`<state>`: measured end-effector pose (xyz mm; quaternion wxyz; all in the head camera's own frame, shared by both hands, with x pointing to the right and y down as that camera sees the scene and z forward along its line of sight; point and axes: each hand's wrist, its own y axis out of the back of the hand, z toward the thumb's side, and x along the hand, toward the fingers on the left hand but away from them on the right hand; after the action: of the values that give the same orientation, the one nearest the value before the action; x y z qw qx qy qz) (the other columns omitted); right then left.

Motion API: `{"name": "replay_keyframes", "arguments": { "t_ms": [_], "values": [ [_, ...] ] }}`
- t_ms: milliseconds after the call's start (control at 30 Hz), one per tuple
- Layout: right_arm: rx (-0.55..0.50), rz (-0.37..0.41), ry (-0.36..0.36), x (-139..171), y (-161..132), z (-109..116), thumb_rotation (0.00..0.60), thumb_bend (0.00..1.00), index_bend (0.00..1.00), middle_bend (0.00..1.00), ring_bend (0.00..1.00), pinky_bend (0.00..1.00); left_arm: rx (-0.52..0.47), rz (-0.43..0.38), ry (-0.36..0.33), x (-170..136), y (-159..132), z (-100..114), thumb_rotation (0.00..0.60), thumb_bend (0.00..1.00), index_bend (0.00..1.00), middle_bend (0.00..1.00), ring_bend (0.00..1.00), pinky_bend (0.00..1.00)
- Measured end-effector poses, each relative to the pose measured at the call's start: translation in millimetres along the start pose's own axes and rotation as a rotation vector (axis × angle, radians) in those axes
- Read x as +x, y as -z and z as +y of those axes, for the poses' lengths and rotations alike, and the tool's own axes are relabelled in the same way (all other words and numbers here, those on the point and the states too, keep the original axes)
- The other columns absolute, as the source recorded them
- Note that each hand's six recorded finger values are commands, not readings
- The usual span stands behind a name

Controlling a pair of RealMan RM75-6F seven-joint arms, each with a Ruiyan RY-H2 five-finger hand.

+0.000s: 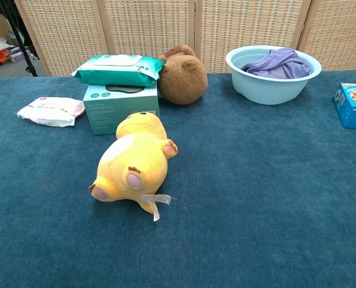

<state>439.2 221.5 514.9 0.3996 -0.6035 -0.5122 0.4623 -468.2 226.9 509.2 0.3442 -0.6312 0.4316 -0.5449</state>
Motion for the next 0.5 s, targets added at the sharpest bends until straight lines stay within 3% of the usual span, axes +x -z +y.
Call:
{"name": "replay_keyframes", "arguments": {
  "t_ms": [500],
  "values": [
    [0.009, 0.002, -0.003, -0.1, -0.9, -1.2, 0.600, 0.00, 0.00, 0.00, 0.00, 0.00, -0.001, -0.002, 0.002, 1.0, 0.3, -0.5, 0.600, 0.00, 0.00, 0.00, 0.00, 0.00]
  ]
}}
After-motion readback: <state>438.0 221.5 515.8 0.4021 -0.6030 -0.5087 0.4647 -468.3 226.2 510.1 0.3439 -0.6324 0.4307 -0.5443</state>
